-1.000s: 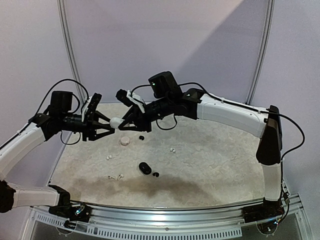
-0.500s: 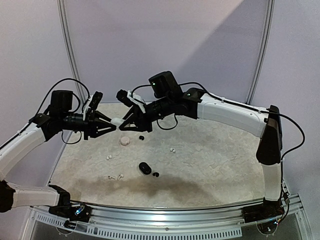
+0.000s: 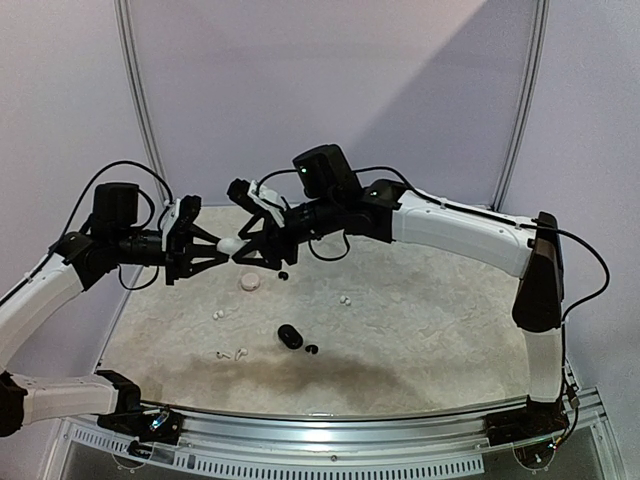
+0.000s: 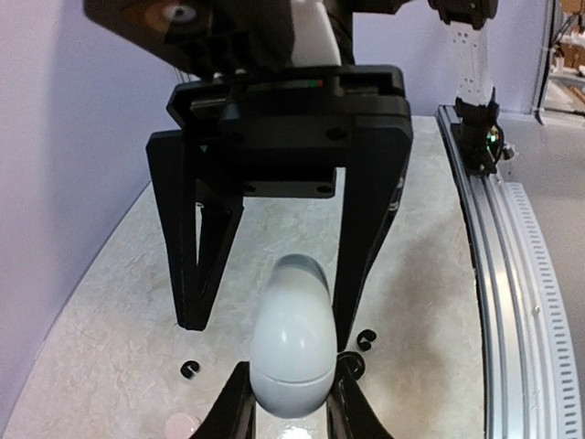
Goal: Insert the wireless bluetooth earbuds into the charging case
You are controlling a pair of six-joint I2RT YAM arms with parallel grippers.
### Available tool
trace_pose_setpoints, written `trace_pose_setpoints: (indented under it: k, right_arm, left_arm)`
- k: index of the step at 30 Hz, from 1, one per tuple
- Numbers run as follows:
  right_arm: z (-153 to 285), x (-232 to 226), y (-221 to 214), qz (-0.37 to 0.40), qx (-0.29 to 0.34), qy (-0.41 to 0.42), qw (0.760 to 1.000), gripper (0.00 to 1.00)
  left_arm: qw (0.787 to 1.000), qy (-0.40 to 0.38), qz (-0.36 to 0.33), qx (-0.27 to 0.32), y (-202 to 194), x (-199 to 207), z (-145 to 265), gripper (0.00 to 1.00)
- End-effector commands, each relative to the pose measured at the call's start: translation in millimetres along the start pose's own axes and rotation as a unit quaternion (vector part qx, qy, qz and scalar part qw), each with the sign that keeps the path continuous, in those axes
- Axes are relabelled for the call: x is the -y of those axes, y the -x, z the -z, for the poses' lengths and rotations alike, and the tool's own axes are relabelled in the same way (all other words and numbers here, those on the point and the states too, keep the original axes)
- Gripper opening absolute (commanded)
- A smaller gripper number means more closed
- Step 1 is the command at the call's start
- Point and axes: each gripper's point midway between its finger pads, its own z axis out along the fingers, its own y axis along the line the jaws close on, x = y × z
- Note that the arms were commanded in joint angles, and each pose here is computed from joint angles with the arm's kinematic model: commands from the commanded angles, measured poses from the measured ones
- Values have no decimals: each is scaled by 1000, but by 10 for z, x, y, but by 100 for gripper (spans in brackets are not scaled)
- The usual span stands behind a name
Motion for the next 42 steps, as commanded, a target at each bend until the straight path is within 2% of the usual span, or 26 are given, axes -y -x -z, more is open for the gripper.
trace_pose_setpoints:
  k: [1, 18, 24, 27, 33, 37, 42]
  right_arm:
    - [257, 195, 286, 14, 30, -52, 998, 61]
    - [303, 259, 217, -17, 26, -39, 999, 61]
    - [260, 262, 148, -22, 20, -33, 999, 60]
    - [232, 253, 102, -26, 15, -26, 999, 60]
    - [235, 249, 77, -33, 12, -20, 999, 62]
    - [330, 252, 227, -45, 39, -3, 998, 63]
    - [567, 345, 441, -67, 72, -1, 995, 65]
  left_arm:
    - [997, -45, -35, -41, -240, 281, -18, 0]
    - [995, -57, -55, -59, -379, 383, -21, 0]
    - [997, -48, -52, -41, -291, 345, -32, 0]
    - [998, -43, -26, -31, -271, 328, -51, 0]
    - [995, -37, 92, 4, -284, 306, -123, 0]
    - [993, -28, 113, 24, -298, 278, -150, 0]
    - [990, -27, 138, 21, -351, 243, -182, 0]
